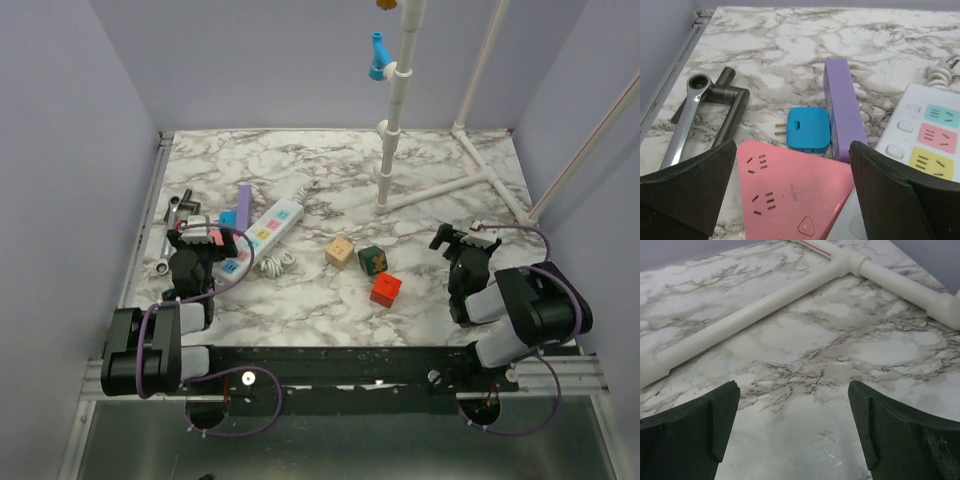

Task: Pull the plug off the socket

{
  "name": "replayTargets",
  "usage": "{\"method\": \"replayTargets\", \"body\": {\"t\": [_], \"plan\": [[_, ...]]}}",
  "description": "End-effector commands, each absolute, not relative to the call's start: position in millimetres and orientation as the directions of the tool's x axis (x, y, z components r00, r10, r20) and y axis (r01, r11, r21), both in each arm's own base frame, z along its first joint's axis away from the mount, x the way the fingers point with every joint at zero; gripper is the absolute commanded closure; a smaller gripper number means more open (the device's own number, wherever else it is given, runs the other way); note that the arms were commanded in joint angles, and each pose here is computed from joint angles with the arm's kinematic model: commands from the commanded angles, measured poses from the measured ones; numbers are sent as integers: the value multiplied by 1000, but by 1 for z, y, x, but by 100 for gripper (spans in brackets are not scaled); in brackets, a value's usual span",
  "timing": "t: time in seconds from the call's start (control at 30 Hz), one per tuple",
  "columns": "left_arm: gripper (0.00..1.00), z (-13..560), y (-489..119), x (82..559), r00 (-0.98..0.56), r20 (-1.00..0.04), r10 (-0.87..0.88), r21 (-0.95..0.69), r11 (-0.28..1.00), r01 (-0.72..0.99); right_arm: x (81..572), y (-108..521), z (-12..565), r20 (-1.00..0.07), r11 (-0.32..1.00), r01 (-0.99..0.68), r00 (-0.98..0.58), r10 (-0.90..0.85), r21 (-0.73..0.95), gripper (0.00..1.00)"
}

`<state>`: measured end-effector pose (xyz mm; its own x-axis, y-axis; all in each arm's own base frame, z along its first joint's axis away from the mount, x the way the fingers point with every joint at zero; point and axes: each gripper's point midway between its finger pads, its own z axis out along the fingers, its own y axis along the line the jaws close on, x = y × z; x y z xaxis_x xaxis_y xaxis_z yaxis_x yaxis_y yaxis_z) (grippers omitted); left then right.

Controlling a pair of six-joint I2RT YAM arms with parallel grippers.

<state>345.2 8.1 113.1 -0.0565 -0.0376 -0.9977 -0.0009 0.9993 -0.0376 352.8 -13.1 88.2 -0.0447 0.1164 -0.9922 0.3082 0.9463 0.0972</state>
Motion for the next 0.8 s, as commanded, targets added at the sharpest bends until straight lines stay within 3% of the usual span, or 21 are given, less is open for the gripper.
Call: {"method": "replayTargets", "body": {"t": [0.0, 0.1, 0.2, 0.77], "plan": [[1, 158, 0, 362, 92, -996, -10, -6, 999, 41, 352, 15, 116, -991, 992, 104, 121, 52, 65, 0], [2, 154, -1, 370, 46, -999, -2, 0, 999, 38, 376, 0, 90, -993, 972, 214, -41, 111, 100, 0], [1, 154, -4, 370, 40, -999, 7, 10, 998, 55, 383, -3, 86, -988, 973, 194, -62, 141, 127, 0], [1, 152, -3, 371, 32, -999, 7, 8, 999, 50, 381, -4, 93, -992, 976, 183, -23, 126, 120, 0]]}}
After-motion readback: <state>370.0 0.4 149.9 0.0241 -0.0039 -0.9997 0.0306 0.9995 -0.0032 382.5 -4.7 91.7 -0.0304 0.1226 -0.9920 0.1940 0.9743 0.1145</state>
